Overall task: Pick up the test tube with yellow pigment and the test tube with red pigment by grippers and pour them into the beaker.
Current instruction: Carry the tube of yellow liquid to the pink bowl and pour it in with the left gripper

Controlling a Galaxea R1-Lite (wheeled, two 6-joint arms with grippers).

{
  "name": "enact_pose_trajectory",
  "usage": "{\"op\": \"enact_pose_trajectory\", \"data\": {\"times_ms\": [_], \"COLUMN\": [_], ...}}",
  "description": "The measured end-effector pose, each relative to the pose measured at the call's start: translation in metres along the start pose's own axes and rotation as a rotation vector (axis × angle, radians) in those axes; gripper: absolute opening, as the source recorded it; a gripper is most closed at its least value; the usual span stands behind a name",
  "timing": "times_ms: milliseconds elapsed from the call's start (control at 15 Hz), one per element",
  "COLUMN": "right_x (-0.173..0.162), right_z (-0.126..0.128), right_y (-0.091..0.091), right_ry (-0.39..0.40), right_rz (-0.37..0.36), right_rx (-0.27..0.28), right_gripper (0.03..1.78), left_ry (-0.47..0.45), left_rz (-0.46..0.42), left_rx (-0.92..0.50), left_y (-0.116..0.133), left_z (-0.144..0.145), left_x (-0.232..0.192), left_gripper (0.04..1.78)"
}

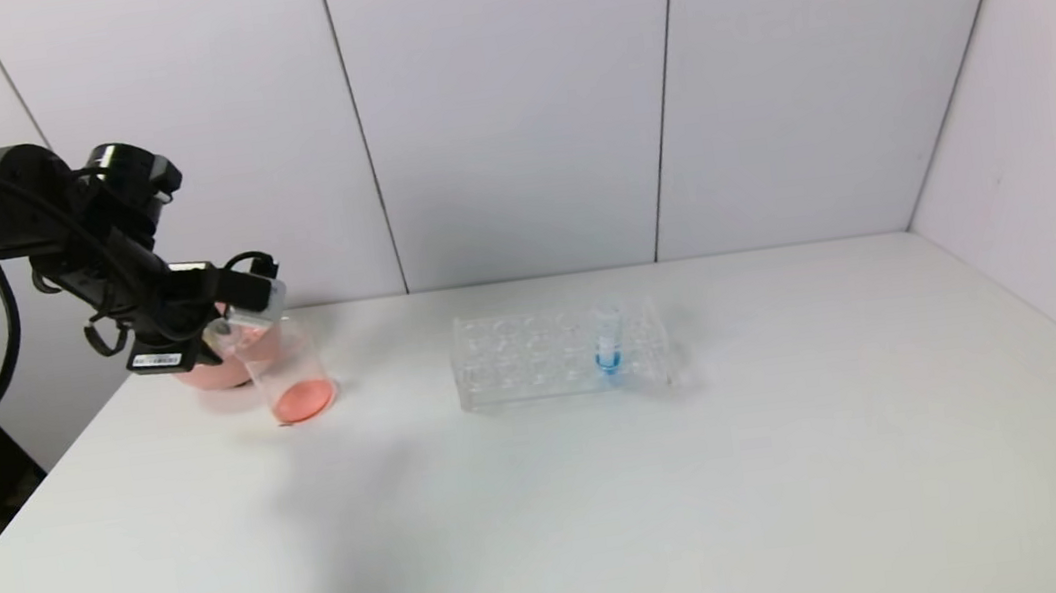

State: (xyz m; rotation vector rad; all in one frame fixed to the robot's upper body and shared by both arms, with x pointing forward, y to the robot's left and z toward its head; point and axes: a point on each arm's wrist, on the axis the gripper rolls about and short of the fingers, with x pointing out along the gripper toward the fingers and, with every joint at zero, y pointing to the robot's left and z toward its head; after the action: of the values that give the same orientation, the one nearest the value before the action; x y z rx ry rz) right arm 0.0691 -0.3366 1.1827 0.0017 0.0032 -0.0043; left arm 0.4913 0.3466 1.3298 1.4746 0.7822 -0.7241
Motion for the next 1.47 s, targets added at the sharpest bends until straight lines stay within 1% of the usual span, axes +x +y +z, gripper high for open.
{"op": "enact_pose_trajectory", "data": {"times_ms": [867,1067,1467], "right_x": [0.0,0.0,0.0], "right_z": [0.0,0.0,0.0], "right_y": [0.0,0.0,0.0], "right_ry": [0.0,0.0,0.0], "right_rz": [0.0,0.0,0.0], "right_rx": [0.0,0.0,0.0], "right_gripper": [1.7,1.7,1.7], "left_ry": [0.003,0.043,0.089], "left_rz": [0.005,0.007,0.0], "left_rx": [0.001,0.001,-0.048], "left_y": [0.0002,0.0007,0.0007], "left_z": [0.0069,0.0098,0.0101], "left_x": [-0.0041,-0.0029,0.0027], "left_gripper": [0.49,0.49,0.49]}}
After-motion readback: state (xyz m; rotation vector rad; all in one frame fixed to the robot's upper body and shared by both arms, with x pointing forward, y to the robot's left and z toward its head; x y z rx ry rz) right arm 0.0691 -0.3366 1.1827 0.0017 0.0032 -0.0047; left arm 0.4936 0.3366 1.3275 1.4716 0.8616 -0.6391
